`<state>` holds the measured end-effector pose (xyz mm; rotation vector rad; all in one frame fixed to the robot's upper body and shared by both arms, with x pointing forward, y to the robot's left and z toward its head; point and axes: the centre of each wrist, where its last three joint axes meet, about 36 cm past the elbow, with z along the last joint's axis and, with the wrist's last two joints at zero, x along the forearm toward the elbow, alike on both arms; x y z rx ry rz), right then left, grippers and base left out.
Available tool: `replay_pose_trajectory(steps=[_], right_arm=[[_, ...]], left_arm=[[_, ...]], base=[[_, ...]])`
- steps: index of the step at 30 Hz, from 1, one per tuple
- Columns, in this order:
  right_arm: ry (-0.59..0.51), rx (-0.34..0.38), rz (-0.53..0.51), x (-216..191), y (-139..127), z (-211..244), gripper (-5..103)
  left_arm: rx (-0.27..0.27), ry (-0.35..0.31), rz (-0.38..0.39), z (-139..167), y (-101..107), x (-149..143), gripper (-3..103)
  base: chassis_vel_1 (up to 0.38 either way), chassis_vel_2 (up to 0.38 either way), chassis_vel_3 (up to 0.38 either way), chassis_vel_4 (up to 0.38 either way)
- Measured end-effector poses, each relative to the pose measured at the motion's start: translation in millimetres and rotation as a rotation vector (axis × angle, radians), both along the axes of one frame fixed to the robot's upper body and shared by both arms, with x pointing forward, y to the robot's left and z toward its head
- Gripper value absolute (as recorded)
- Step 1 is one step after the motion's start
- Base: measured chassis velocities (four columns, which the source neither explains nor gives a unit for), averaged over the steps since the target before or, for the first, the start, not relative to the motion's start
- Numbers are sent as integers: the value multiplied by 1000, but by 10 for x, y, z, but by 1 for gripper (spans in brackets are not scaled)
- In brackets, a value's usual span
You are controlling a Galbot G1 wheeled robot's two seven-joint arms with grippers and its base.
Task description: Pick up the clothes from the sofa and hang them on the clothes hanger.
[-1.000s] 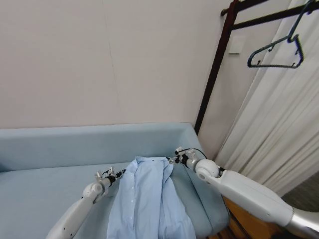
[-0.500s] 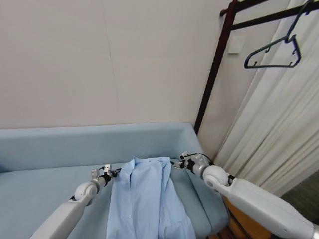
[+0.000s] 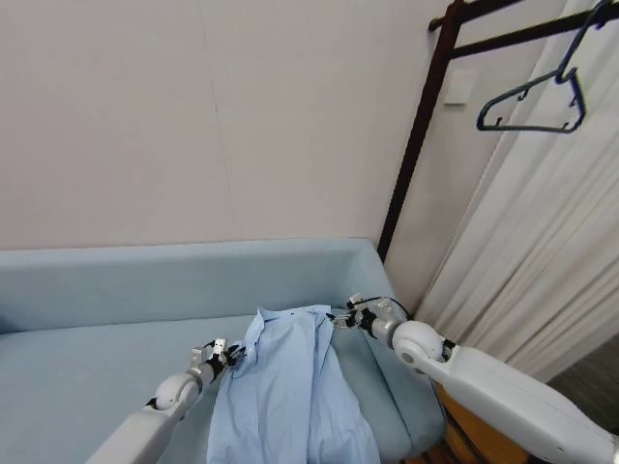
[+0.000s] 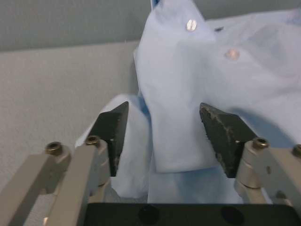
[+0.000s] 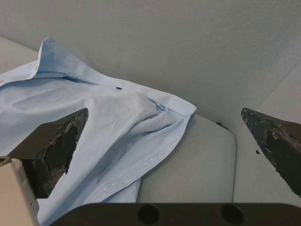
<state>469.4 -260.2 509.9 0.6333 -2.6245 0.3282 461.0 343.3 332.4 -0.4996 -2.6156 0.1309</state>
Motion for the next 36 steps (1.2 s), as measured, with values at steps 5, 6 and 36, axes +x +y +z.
replay_pose_trajectory(steps=[5, 6, 36], right_arm=[[-4, -2, -15, -56, -1, -9, 100], [-6, -3, -18, -57, 2, -9, 100], [32, 14, -39, 95, -10, -121, 100]], left_arm=[[-21, -65, 11, 90, 81, 28, 74], [-5, -78, 9, 109, 106, 43, 80], [4, 56, -91, -322, 728, 324, 96]], base=[[0, 0, 0, 0], [0, 0, 0, 0], [0, 0, 0, 0]])
